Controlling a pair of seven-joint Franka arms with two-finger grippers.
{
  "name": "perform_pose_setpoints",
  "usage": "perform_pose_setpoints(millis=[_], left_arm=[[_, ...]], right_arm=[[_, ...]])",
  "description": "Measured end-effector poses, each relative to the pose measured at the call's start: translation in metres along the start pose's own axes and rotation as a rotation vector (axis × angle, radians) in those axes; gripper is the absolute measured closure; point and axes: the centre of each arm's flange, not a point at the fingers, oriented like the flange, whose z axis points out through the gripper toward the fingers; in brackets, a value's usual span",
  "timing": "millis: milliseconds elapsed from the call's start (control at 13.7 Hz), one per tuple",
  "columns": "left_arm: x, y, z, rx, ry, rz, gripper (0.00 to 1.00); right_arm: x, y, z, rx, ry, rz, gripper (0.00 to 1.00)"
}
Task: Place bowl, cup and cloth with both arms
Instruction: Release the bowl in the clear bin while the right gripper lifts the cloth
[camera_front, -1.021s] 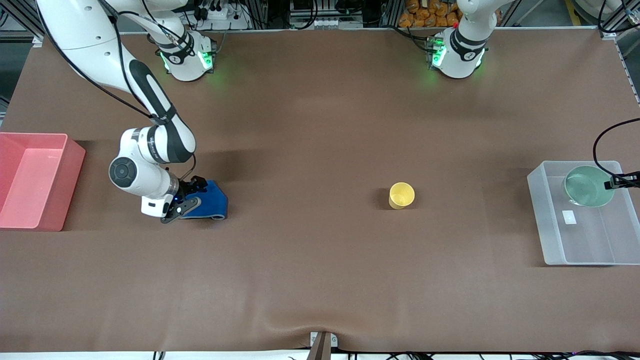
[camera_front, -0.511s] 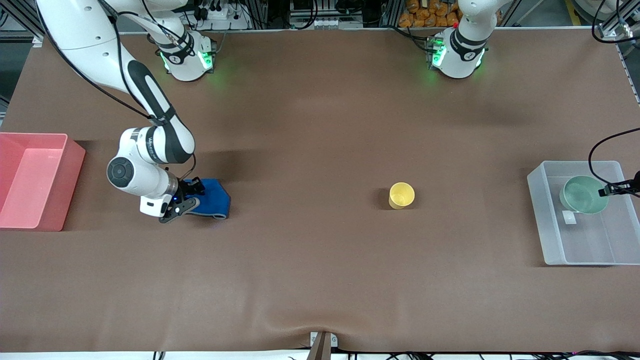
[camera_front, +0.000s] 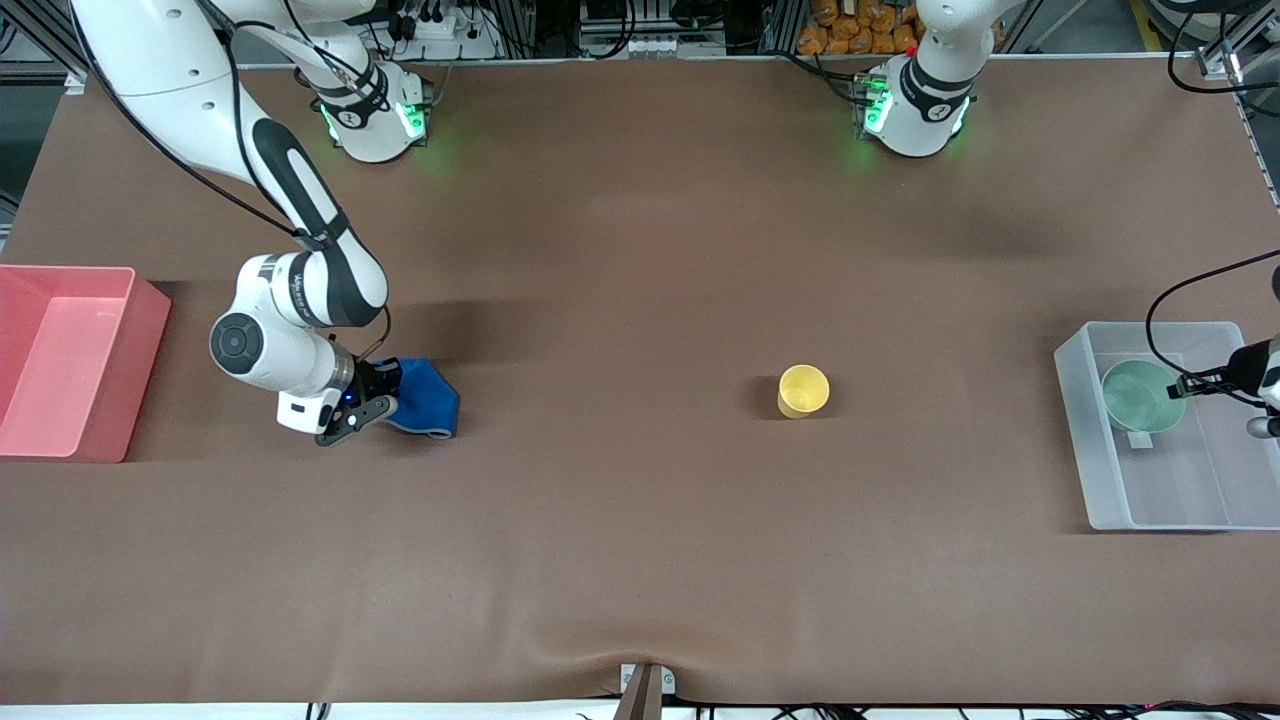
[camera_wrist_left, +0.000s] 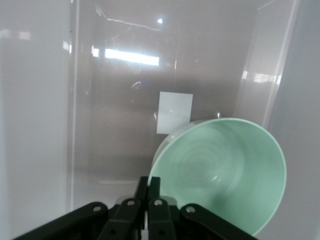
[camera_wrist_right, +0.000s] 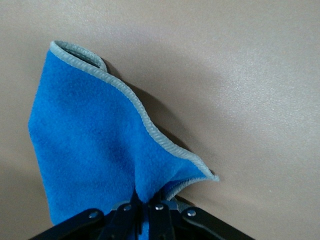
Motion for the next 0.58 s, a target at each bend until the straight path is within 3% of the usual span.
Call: perform_pose_setpoints(millis=[292,365,584], left_arm=[[-0.005,0.003,0.013,-0.003,-0.006,0.007,0.96],[-0.004,0.005,0.013,-0.003,-0.004,0.028,0.92],[0.006,0.010,0.002,0.008,0.026,0.072,0.60]], right_arm=[[0.005,-0.005,-0.037,0.011,0.000,-0.010,0.94],[0.008,-0.006,-0.052,0.016,0.000,-0.014,0.94],[0.022,-0.009,-0.100,0.040,-0.016,-0.028,0.94]])
